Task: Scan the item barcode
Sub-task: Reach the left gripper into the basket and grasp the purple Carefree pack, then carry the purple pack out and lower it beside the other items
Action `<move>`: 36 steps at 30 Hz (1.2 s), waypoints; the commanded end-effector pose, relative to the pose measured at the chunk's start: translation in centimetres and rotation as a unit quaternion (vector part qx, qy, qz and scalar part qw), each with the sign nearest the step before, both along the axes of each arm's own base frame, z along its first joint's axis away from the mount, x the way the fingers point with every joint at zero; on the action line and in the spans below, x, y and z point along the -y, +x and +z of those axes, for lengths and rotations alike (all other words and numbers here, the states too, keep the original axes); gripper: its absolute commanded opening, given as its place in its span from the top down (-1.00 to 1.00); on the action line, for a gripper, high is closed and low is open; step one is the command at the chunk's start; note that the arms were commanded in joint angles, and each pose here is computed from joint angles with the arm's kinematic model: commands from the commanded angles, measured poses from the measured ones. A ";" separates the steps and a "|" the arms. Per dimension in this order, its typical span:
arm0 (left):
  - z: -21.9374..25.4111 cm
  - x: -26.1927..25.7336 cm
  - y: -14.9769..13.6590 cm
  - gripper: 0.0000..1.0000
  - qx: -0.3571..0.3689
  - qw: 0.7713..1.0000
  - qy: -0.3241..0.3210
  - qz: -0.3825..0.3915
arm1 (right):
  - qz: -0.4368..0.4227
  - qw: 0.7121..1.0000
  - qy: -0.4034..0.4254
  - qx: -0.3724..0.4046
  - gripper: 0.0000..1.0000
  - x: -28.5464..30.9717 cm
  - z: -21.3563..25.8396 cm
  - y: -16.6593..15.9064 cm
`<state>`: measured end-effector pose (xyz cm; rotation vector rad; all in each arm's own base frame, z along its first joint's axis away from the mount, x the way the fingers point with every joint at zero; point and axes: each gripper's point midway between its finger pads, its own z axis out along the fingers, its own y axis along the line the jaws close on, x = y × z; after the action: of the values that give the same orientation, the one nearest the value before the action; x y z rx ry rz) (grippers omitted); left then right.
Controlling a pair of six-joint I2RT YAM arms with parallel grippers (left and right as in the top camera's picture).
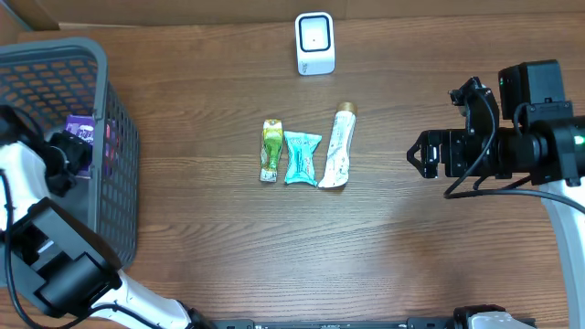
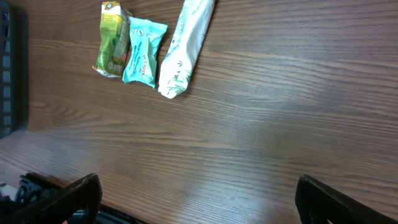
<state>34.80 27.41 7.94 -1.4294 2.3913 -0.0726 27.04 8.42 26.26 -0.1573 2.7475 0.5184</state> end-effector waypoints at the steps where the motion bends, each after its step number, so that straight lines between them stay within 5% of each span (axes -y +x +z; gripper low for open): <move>1: -2.4 1.0 -0.5 -0.51 0.005 1.000 -0.019 0.022 | 0.004 1.000 0.008 0.008 -1.00 -0.4 0.7 -0.1; 4: -4.2 1.3 -0.9 -0.49 0.009 0.999 -0.016 0.027 | 0.004 1.000 0.008 0.008 -1.00 -0.4 0.7 -0.2; 9: -5.6 1.6 -1.2 0.92 0.014 0.999 -0.014 0.026 | 0.004 1.000 0.008 0.005 -1.00 -0.3 0.7 -0.2; 14: -4.1 2.3 -0.4 0.92 0.038 0.999 -0.032 0.003 | 0.004 1.000 0.008 0.005 -1.00 -0.4 0.7 -0.3; 22: 9.9 2.4 0.9 0.92 0.119 0.991 0.026 -0.052 | 0.004 1.000 0.008 0.005 -1.00 -0.4 0.7 -0.3; 30: 27.9 5.4 -3.3 0.92 0.214 0.959 0.167 -0.087 | 0.005 1.000 0.009 0.002 -1.00 -0.4 0.6 -0.4; 36: 32.9 12.7 -5.9 0.92 0.271 0.932 0.179 -0.160 | 0.005 1.000 0.009 0.006 -1.00 -0.4 0.7 -0.2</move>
<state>28.91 18.26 40.60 -0.8534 1.9572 -0.0272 26.66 8.52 26.17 -0.1562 2.7620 0.5310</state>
